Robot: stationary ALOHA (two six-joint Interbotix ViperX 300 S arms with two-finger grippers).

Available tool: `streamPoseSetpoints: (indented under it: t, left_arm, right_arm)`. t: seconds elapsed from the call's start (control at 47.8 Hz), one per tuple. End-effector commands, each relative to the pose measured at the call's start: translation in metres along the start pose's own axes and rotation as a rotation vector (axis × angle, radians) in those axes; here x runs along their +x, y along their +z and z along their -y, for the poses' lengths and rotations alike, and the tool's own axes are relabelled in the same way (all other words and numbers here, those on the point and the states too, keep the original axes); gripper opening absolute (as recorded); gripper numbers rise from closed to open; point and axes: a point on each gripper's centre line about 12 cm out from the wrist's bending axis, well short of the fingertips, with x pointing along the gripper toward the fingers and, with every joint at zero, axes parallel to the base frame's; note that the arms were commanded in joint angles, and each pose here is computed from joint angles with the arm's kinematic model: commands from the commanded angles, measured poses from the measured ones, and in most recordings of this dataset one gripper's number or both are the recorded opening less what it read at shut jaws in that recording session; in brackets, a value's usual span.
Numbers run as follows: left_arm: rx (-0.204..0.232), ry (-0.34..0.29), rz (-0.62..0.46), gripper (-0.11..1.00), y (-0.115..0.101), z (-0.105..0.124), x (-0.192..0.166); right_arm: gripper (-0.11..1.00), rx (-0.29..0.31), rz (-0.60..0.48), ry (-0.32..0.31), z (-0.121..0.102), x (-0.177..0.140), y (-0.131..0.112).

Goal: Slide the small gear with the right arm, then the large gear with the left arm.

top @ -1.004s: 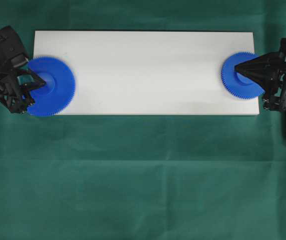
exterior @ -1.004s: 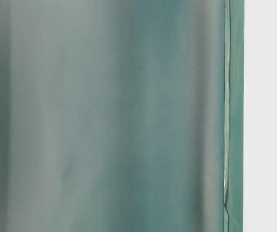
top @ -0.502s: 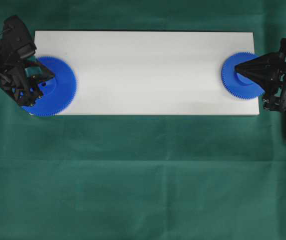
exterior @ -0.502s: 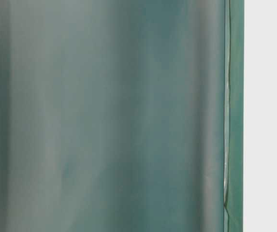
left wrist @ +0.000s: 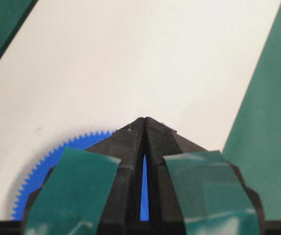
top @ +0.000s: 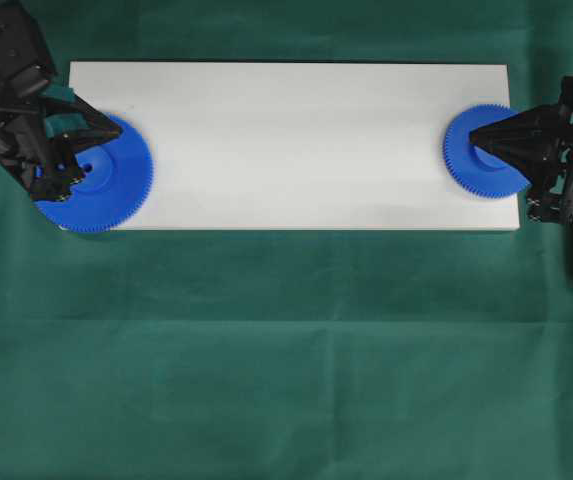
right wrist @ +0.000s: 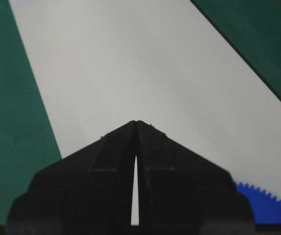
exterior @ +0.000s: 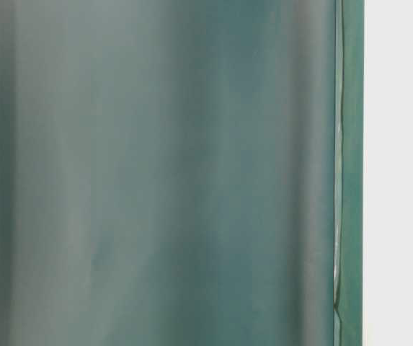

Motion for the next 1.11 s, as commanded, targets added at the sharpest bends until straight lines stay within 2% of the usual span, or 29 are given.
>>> streamPoseSetpoints:
  t: [0.0, 0.418, 1.087]
  left_arm:
    - [0.007, -0.008, 0.041, 0.0, 0.0099, 0.0023, -0.0055]
    - [0.014, -0.021, 0.074, 0.0, 0.0123, 0.0052, -0.0057]
    - [0.024, -0.042, 0.107, 0.0, 0.0046, 0.0088, -0.0032]
  right_arm:
    - [0.5, -0.001, 0.014, 0.012, -0.0026, 0.0002, 0.0046]
    - [0.5, 0.001, 0.015, 0.012, -0.0028, 0.0002, 0.0052]
    - [0.5, 0.001, 0.015, 0.012, -0.0028, 0.0002, 0.0052]
